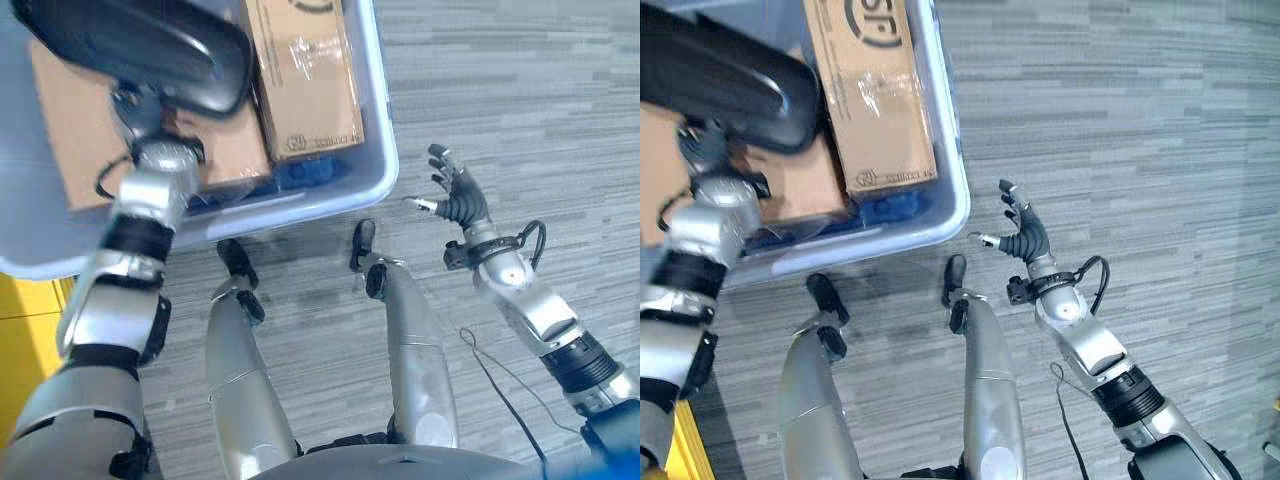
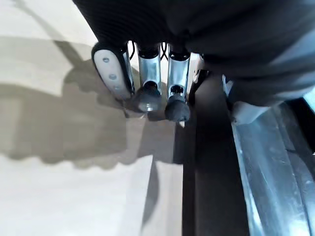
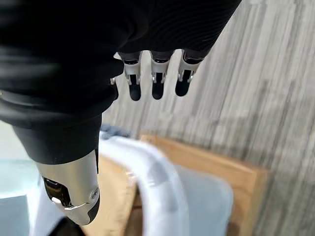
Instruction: Move parts from the plastic box to the shelf.
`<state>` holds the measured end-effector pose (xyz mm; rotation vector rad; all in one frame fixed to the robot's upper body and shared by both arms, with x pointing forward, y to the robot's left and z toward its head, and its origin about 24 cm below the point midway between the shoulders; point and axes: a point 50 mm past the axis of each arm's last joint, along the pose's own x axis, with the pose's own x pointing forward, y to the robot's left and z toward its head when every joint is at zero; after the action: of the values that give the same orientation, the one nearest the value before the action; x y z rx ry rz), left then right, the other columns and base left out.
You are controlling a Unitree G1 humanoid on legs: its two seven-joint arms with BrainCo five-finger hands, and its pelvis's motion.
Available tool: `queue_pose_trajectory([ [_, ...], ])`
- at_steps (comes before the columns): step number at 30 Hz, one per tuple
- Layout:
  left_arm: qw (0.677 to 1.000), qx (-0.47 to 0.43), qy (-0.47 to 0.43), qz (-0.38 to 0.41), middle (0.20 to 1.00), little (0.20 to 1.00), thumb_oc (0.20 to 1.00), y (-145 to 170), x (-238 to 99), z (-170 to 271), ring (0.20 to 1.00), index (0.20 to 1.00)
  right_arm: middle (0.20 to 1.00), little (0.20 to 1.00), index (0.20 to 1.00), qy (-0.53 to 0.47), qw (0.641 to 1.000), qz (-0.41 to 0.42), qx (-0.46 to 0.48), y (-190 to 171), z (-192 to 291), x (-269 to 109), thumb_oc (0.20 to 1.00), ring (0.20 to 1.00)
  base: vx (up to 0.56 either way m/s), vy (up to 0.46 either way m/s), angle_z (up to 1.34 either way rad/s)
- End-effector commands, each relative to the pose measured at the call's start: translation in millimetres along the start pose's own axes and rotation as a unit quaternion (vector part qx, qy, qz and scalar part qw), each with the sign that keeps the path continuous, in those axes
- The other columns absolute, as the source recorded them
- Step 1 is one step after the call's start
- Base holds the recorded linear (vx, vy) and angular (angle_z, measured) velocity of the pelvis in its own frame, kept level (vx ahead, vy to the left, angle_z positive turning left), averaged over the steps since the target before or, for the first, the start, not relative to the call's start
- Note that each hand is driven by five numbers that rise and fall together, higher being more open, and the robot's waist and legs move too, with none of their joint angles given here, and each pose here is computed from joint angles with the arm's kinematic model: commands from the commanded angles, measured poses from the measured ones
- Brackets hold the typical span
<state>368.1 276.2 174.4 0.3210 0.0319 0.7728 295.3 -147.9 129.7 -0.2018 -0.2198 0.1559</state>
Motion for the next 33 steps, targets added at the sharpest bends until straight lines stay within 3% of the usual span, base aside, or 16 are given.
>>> queue_pose_trajectory([
  [1,0.992,0.052,0.082,-0.076,0.2,0.2,0.2,-30,-25,-62,0.2,0.2,1.0,1.0,1.0,-0.137,0.99,0.002,-0.036,-14,56,9,1.0,1.0,-0.06,0.126,0.0],
  [7,0.996,0.037,0.043,-0.063,0.2,0.2,0.2,-21,-28,-59,0.2,0.2,1.0,1.0,1.0,-0.136,0.989,0.016,-0.048,-9,54,7,1.0,1.0,-0.05,0.095,0.07],
  [17,0.991,-0.092,-0.052,-0.08,0.2,0.2,0.2,-21,-31,-14,0.2,0.2,1.0,1.0,1.0,-0.139,0.988,0.031,-0.058,-1,48,3,1.0,1.0,-0.04,0.053,-0.07],
  [20,0.981,-0.109,-0.146,-0.065,0.2,0.2,0.2,-13,-40,18,0.2,0.2,1.0,1.0,1.0,-0.129,0.989,0.03,-0.062,3,37,4,1.0,1.0,-0.01,0.012,-0.01],
  [27,0.954,-0.187,-0.218,-0.082,0.2,0.2,0.2,-4,-59,37,0.2,0.2,1.0,1.0,1.0,-0.112,0.991,0.024,-0.062,8,20,1,1.0,1.0,0.0,0.001,0.01],
  [33,0.916,-0.316,-0.217,-0.119,0.2,0.2,0.2,-17,-90,35,0.2,0.2,1.0,1.0,1.0,-0.107,0.992,0.023,-0.058,14,8,1,1.0,1.0,0.02,-0.011,0.03],
])
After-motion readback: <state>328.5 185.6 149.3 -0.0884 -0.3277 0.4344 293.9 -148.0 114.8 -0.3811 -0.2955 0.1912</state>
